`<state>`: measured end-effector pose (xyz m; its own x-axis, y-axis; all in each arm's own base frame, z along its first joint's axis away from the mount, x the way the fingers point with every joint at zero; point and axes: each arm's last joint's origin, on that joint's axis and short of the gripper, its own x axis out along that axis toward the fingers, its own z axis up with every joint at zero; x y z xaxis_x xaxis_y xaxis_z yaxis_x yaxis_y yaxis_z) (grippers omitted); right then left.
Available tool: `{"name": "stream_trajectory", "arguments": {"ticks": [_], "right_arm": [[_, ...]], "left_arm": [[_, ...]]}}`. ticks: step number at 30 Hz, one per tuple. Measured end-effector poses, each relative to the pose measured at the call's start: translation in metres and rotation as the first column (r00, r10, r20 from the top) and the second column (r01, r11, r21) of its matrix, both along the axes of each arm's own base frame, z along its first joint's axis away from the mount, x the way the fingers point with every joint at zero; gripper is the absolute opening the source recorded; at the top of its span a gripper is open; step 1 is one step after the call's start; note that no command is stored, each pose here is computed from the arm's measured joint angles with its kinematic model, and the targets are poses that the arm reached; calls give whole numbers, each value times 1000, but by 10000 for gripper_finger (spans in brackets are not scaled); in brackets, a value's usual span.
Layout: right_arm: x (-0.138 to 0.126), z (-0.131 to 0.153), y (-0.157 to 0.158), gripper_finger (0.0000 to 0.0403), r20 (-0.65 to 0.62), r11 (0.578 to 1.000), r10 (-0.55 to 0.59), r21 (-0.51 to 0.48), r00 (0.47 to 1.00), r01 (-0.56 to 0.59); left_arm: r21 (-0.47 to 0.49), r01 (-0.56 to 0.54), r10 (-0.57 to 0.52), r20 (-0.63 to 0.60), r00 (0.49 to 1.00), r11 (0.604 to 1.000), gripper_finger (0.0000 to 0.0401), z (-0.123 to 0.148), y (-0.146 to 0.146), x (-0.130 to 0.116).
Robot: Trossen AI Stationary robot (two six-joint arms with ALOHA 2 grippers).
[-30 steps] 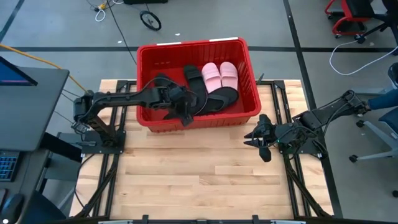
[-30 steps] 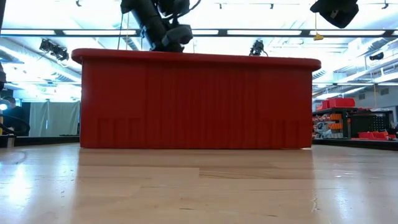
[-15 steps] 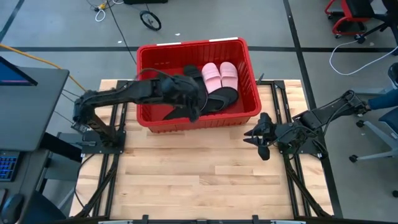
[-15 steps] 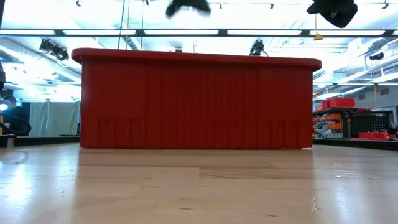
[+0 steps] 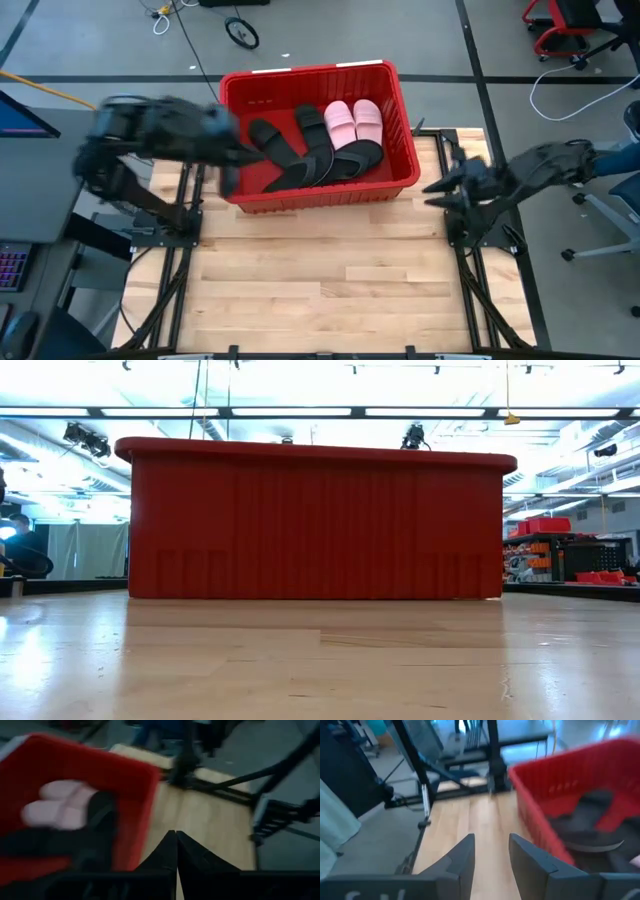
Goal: Pick and place slides into bin
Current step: Return to Home Position
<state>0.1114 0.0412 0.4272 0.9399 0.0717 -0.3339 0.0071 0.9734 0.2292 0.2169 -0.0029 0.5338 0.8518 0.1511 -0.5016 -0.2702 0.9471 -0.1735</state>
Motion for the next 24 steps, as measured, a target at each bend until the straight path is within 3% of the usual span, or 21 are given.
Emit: {"name": "stream_trajectory", "arguments": {"ticks": [5,9,14,19,24], "right_arm": [[-17,5,-9,126,64,995,0,-104,998,6],[-28,-12,-15,126,92,997,-9,-82,996,16],[-26,-51,-12,126,253,1000,27,0,967,-28],[-13,-95,-4,126,422,994,55,59,905,-88],[-5,-130,-1,126,456,992,35,93,889,-86]], "left_arm": [[-13,-157,157,-14,988,987,23,-6,5,-66],[-17,-151,152,22,988,988,31,-26,5,-102],[-71,-30,44,206,977,997,25,-76,-2,-114],[-71,175,-125,450,884,982,14,-142,-12,-109],[-116,184,-99,517,850,976,9,-204,-13,-112]]}}
